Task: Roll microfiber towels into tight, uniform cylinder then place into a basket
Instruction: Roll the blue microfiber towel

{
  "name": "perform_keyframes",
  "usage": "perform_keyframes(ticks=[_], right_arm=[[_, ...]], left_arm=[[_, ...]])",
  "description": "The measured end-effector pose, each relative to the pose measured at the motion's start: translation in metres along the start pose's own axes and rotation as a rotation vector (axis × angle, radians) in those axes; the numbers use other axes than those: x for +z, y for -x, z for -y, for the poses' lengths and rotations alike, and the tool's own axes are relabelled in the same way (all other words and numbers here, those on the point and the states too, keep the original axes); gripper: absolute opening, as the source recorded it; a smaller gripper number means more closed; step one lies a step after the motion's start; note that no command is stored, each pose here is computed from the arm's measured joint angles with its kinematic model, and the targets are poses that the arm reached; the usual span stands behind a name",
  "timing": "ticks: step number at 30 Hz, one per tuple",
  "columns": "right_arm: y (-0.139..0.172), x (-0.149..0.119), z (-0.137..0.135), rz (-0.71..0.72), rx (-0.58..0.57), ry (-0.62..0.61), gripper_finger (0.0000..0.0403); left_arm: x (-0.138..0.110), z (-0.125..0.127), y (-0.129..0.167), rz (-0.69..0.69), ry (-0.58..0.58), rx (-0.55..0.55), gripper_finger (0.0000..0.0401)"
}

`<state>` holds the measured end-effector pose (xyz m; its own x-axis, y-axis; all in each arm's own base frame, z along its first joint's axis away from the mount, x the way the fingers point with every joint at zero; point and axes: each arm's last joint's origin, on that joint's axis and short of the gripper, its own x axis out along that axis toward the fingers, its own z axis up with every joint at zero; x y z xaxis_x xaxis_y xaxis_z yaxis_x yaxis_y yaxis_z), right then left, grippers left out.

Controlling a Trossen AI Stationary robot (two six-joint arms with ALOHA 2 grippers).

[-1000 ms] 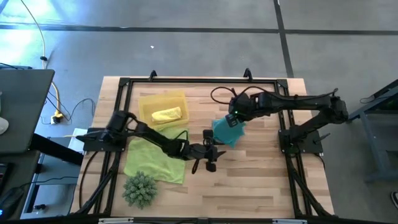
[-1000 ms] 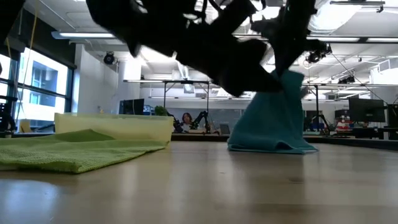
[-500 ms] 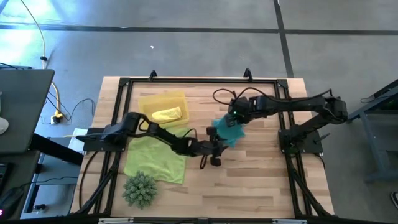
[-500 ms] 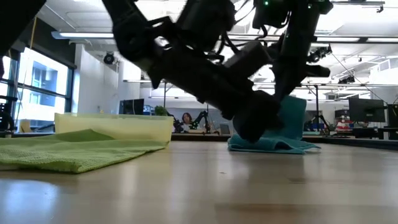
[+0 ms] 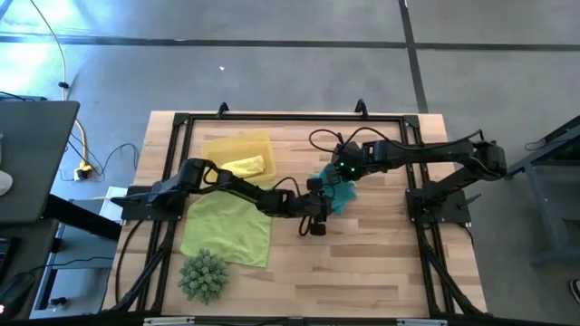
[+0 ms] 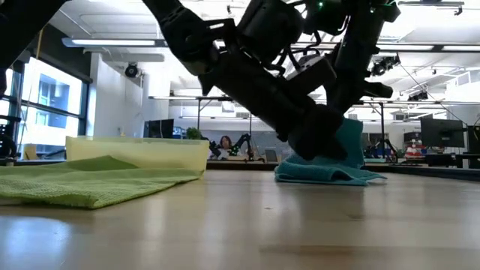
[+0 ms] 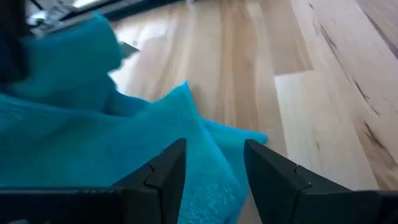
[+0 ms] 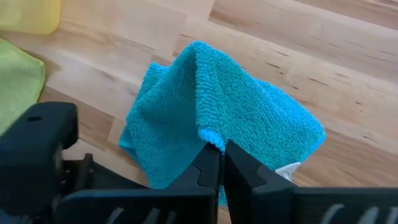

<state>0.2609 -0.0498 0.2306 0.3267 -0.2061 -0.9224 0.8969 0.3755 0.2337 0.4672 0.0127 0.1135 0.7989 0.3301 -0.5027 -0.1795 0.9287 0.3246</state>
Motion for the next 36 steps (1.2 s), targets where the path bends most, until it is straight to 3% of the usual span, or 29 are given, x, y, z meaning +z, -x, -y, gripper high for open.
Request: perform_keyframes(ticks=[9,15,22,27,36], right_arm=[[0.0,0.001,-0.002,0.012,0.017,0.004,0.0],[0.0,0.002,-0.003,0.027,0.031,0.02,0.0],[0.0,0.002,-0.003,0.023,0.025,0.049,0.0],[0.0,-0.001,0.002,0.005,-0.027,0.123,0.0],[-0.014,-0.016,0.021,-0.048,-0.162,0.193,0.0]], left_arm=[[-0.01,-0.009,-0.007,-0.038,-0.006,-0.043,0.0149],[-0.025,-0.023,-0.017,-0.093,0.053,-0.041,0.0146],[-0.028,-0.023,-0.018,-0.125,0.094,-0.036,0.0079],[-0.022,-0.014,-0.007,-0.156,0.067,-0.065,0.001],[-0.004,0.007,0.043,-0.352,-0.047,-0.122,0.001]])
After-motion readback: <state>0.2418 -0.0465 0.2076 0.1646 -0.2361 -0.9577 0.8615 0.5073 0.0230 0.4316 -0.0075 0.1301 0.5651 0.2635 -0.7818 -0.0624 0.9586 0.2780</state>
